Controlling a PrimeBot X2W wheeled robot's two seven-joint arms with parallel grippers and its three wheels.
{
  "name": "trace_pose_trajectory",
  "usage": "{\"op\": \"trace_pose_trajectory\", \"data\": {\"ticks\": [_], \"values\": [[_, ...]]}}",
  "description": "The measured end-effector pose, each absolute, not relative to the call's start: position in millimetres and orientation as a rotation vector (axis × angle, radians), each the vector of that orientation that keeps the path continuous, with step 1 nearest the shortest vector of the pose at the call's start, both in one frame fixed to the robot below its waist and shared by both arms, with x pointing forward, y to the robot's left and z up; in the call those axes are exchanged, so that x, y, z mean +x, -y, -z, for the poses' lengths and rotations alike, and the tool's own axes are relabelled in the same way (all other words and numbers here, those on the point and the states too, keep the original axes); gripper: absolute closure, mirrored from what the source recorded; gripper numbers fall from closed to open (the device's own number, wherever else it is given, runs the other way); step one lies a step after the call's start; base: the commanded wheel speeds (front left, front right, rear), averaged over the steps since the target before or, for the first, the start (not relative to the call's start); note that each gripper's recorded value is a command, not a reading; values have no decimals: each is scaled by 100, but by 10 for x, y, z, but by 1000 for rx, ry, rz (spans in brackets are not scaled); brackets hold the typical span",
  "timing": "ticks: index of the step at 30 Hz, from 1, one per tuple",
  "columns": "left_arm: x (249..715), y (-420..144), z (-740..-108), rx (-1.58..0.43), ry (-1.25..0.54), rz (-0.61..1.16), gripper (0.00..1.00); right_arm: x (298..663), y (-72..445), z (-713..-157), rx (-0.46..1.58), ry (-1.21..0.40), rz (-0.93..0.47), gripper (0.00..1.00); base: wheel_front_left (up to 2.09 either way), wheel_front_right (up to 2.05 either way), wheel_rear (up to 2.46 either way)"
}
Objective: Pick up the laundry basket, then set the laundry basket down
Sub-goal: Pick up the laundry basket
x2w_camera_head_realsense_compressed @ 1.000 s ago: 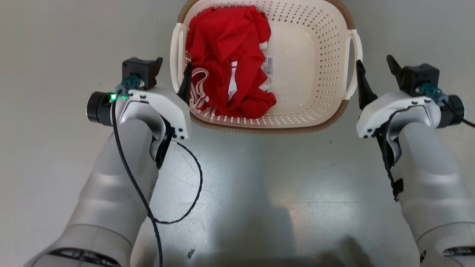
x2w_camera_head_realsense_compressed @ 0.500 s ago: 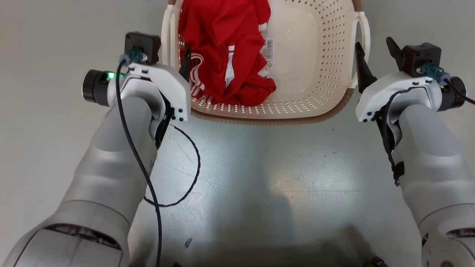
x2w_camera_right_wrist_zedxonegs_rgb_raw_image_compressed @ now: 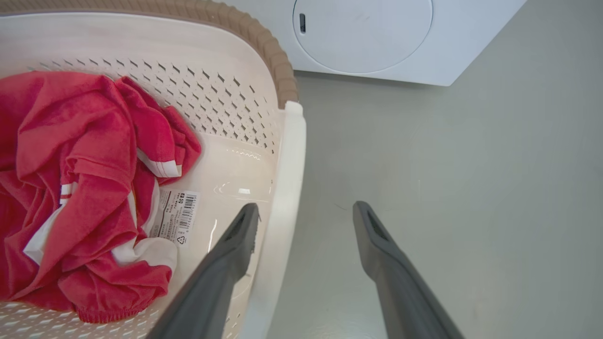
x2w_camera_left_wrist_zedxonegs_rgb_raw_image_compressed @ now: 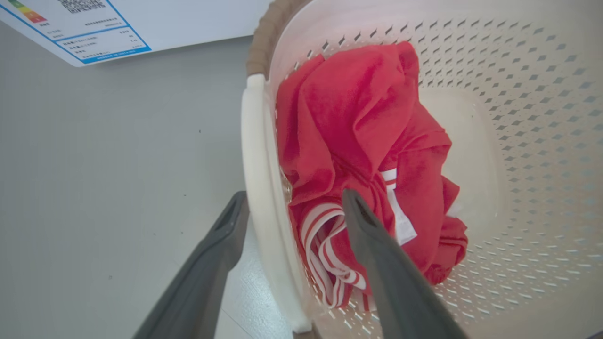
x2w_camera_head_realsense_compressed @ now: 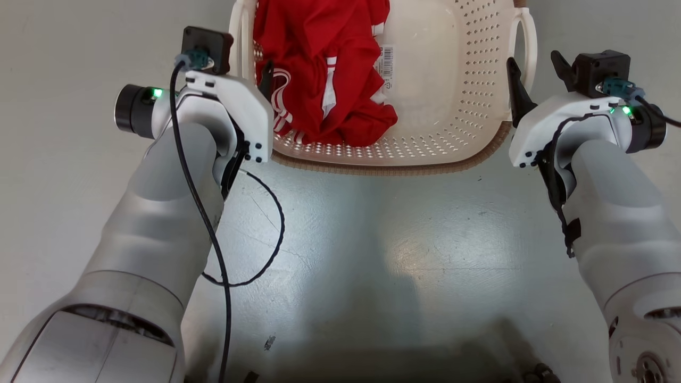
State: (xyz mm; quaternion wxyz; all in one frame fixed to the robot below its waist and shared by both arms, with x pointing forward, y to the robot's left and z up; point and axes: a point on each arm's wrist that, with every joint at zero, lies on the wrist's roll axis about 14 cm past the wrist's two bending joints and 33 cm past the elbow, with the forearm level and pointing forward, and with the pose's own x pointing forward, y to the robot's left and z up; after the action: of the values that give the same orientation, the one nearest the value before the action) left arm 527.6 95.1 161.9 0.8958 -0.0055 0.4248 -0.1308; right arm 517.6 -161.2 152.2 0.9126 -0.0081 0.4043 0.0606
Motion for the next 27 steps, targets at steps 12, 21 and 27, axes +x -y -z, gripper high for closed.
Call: {"op": "trace_pose_trajectory", "data": {"ticks": [12,21,27], "values": [[5187,-975,-1465,46,-995,293,0,5111,1456,-1319,8,-959,-157,0,0,0,0],[5142,-924,-1410,26,-1032,299,0,5089,1449,-1268,5,-1012,-164,0,0,0,0],[5131,-880,-1392,26,-1038,312,0,5057,1441,-1231,4,-1030,-168,0,0,0,0]]}}
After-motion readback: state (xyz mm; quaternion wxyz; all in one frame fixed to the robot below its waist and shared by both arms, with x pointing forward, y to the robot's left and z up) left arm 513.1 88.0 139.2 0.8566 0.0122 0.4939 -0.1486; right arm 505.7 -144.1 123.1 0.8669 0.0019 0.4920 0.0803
